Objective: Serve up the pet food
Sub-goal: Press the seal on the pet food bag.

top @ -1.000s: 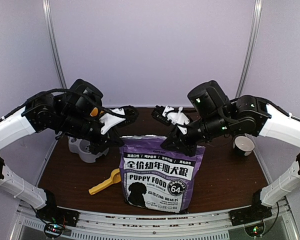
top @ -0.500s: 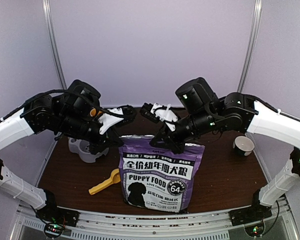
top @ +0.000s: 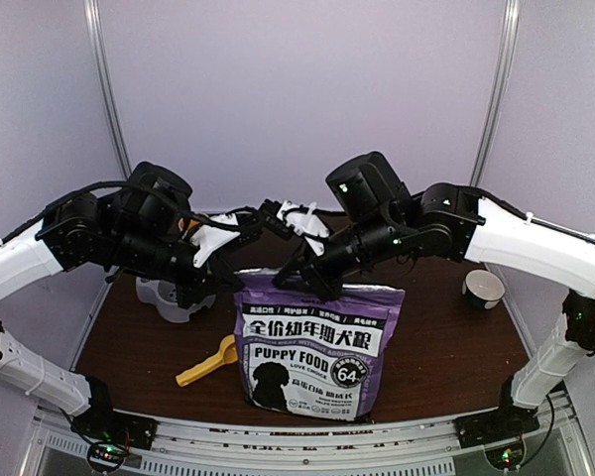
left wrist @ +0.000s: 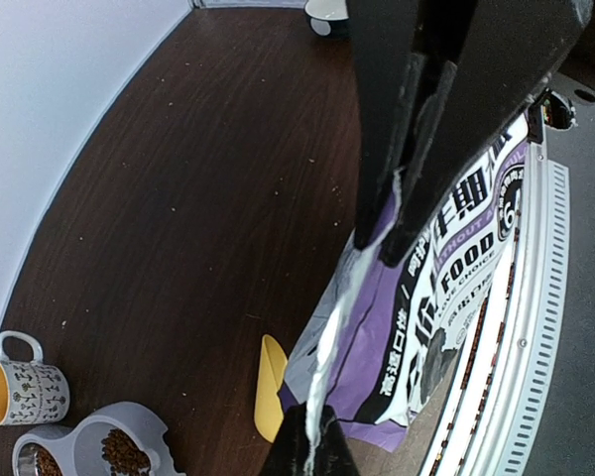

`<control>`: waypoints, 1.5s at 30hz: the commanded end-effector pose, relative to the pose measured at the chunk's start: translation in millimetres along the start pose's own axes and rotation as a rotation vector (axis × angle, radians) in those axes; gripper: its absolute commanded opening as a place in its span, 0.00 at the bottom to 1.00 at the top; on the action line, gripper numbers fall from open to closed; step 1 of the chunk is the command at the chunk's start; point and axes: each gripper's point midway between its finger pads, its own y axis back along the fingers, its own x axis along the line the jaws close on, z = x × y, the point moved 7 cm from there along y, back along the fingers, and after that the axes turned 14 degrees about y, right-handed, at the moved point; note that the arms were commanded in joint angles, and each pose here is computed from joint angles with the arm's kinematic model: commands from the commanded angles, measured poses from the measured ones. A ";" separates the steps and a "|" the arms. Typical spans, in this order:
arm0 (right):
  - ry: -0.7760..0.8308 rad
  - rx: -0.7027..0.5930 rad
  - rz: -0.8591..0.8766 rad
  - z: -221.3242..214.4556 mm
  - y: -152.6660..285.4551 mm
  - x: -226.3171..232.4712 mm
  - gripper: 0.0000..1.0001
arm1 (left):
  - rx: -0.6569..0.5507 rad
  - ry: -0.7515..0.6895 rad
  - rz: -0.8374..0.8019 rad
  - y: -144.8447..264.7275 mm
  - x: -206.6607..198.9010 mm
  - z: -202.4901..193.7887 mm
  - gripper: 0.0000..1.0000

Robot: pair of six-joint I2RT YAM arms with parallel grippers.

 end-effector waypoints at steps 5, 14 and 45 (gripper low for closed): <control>0.015 -0.072 0.031 10.4 -12.5 2.0 0.05 | -0.323 -0.012 -0.103 28.4 -14.4 45.1 0.00; 0.003 -0.104 0.084 13.5 -26.3 4.3 0.19 | -0.373 0.029 -0.168 23.6 -19.2 46.7 0.00; 0.081 -0.070 0.010 -5.2 4.9 6.9 0.00 | -0.430 0.100 -0.151 20.8 -5.3 35.1 0.32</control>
